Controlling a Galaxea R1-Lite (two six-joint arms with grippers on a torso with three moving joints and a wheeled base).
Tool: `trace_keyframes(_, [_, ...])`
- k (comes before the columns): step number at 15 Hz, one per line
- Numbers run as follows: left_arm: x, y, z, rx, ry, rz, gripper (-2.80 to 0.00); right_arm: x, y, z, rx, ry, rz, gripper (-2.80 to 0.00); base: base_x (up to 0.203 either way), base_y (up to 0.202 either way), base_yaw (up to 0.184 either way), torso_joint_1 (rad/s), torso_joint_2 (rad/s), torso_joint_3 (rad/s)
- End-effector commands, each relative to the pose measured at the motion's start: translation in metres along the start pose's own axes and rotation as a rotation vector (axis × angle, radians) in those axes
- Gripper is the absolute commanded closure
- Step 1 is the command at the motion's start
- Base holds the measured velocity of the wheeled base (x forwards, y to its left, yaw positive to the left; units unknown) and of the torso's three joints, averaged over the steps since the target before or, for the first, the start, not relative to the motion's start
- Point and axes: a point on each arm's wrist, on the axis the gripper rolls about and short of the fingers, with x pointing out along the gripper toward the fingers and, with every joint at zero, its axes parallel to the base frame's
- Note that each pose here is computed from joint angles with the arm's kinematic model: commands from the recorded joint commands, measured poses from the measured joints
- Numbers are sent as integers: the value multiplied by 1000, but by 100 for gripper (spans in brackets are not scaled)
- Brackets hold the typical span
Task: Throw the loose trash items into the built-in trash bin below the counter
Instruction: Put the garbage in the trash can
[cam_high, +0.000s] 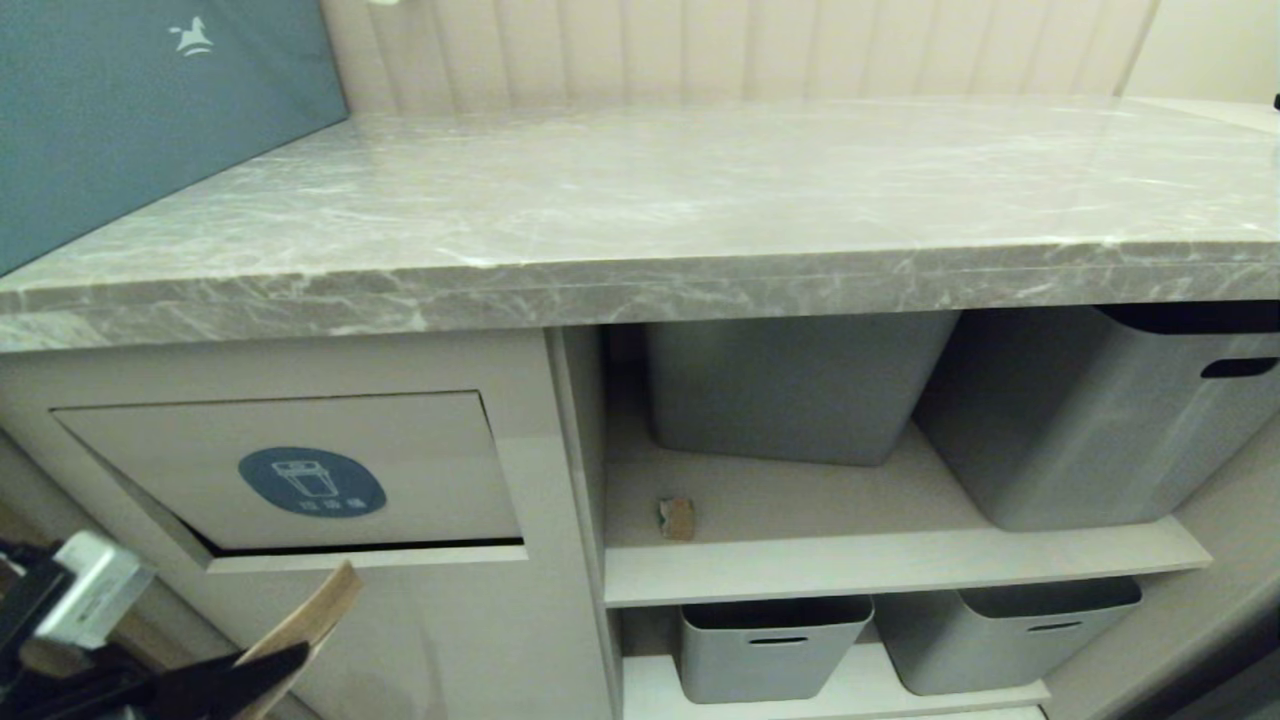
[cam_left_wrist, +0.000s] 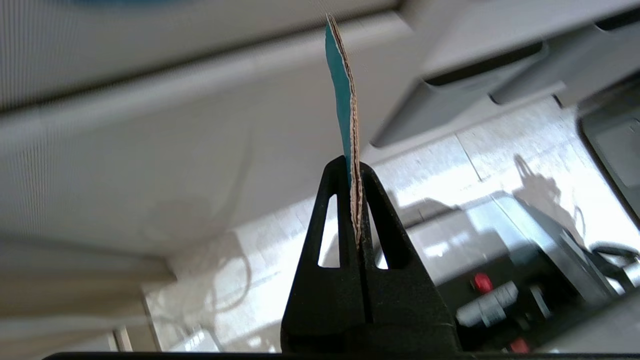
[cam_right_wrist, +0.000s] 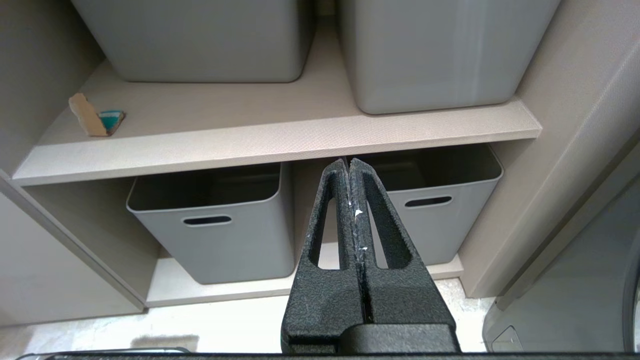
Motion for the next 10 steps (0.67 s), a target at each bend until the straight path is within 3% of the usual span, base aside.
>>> trace_keyframes(1, [42, 15, 2, -30, 90, -8, 0, 0, 0, 0, 0, 3, -1, 0, 0, 0, 0, 0, 0, 0])
trace_keyframes(6, [106, 40, 19, 45, -132, 39, 0, 0, 0, 0, 0, 3, 0, 0, 0, 0, 0, 0, 0, 0])
trace_keyframes(10, [121, 44, 15, 38, -150, 1, 0, 0, 0, 0, 0, 2, -1, 0, 0, 0, 0, 0, 0, 0])
